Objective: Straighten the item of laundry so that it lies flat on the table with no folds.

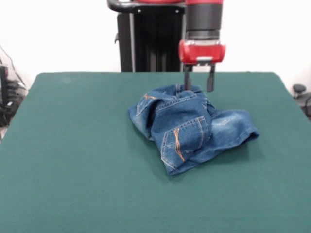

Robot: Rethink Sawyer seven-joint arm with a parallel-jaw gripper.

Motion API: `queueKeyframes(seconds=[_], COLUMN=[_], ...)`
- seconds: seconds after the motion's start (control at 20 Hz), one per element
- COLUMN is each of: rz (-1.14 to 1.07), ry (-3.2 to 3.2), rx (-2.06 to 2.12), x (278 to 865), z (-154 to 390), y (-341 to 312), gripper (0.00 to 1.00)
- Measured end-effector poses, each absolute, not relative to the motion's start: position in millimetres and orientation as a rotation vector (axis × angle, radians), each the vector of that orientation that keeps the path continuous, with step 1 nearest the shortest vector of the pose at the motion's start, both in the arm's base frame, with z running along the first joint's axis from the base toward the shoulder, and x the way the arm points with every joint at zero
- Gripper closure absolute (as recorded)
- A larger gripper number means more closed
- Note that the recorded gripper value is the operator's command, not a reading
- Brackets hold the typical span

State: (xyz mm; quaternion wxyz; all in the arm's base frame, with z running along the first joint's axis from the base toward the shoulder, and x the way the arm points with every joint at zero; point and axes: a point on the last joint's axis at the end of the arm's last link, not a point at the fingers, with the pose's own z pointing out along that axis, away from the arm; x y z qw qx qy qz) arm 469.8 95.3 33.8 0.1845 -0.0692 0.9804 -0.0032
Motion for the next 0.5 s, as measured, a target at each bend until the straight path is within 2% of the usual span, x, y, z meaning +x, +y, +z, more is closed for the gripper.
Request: queueKeyframes(seconds=[0.25, 0.5], rz=[-0.009, 0.015], ry=[2.794, 2.784], rx=[-0.186, -0.205], x=[463, 462], z=[19, 4], y=[73, 78], gripper=[0.00, 0.00])
